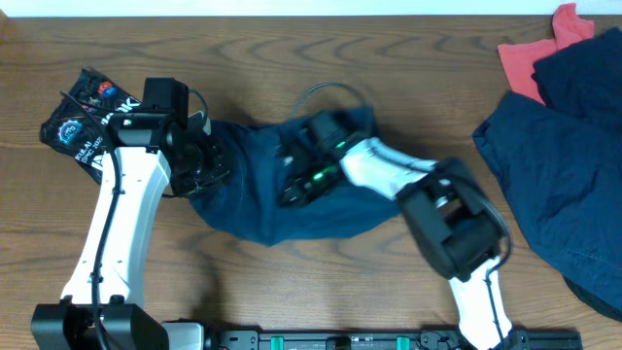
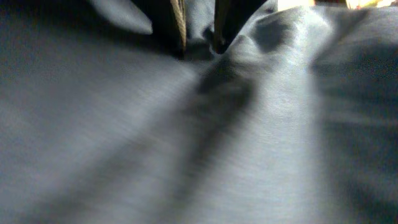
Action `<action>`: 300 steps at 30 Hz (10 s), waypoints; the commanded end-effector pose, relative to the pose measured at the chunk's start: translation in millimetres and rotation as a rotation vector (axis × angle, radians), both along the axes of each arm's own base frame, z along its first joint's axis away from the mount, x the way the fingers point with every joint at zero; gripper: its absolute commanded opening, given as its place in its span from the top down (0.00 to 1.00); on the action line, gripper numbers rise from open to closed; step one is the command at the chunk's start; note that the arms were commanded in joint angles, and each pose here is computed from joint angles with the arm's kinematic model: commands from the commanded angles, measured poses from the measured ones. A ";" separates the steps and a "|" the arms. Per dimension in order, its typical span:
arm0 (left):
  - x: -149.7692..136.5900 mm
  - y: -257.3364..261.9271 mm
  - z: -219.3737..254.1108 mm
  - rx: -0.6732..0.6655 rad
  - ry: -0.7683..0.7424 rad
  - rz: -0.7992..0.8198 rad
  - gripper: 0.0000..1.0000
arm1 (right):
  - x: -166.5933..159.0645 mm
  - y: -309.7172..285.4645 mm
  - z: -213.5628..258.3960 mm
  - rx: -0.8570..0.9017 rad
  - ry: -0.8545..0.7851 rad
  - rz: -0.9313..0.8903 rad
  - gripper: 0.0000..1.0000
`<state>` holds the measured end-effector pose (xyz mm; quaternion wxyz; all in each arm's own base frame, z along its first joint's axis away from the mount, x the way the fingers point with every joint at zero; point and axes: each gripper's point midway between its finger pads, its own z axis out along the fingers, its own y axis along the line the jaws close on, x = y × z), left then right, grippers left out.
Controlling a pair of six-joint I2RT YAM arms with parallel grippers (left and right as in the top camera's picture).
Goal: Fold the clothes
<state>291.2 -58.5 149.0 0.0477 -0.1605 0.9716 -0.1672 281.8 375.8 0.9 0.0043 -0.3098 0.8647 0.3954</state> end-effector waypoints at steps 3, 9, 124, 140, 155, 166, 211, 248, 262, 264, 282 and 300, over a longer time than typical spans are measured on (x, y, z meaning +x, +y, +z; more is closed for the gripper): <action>8.6 -36.1 23.3 -0.228 -0.071 -0.054 0.93 | -44.8 29.1 -36.5 -0.046 0.031 0.078 0.88; 19.8 -36.1 26.2 -0.231 -0.113 -0.037 0.94 | -7.9 17.0 -0.4 -0.114 -0.113 -0.009 0.85; 94.9 -71.1 -24.9 0.057 -0.402 -0.378 0.04 | 104.8 -259.2 189.6 -0.598 -0.514 -0.708 0.36; 76.3 -116.6 -128.5 -0.385 -0.177 -0.539 0.02 | 68.9 -271.7 207.6 -0.625 -0.480 -0.691 0.27; 37.2 -107.2 -146.9 -0.365 0.025 -0.530 0.94 | 61.0 -275.4 203.4 -0.651 -0.451 -0.678 0.29; -2.3 -69.8 -145.9 -0.173 0.287 -0.383 0.94 | 62.1 -276.9 203.9 -0.658 -0.458 -0.683 0.30; 90.2 313.8 11.3 0.614 -0.219 0.675 0.02 | 59.6 -278.1 202.6 -0.666 -0.448 -0.678 0.29; -37.0 11.7 133.1 0.282 -1.042 -0.133 0.02 | -38.3 -363.8 275.8 -0.333 -0.911 -1.267 0.01; -138.8 28.9 33.6 0.302 -0.659 -0.211 0.02 | -125.5 -390.9 177.2 -0.594 -0.686 -1.144 0.01; -146.2 30.2 26.7 0.303 -0.618 -0.218 0.02 | -125.6 -390.8 177.1 -0.593 -0.685 -1.143 0.01; -146.1 30.1 26.9 0.303 -0.619 -0.218 0.02 | -120.4 -376.1 192.1 -0.381 -0.852 -1.105 0.01; -146.1 30.1 26.9 0.303 -0.619 -0.219 0.02 | -34.9 -383.7 156.5 -0.194 -1.340 -1.143 0.01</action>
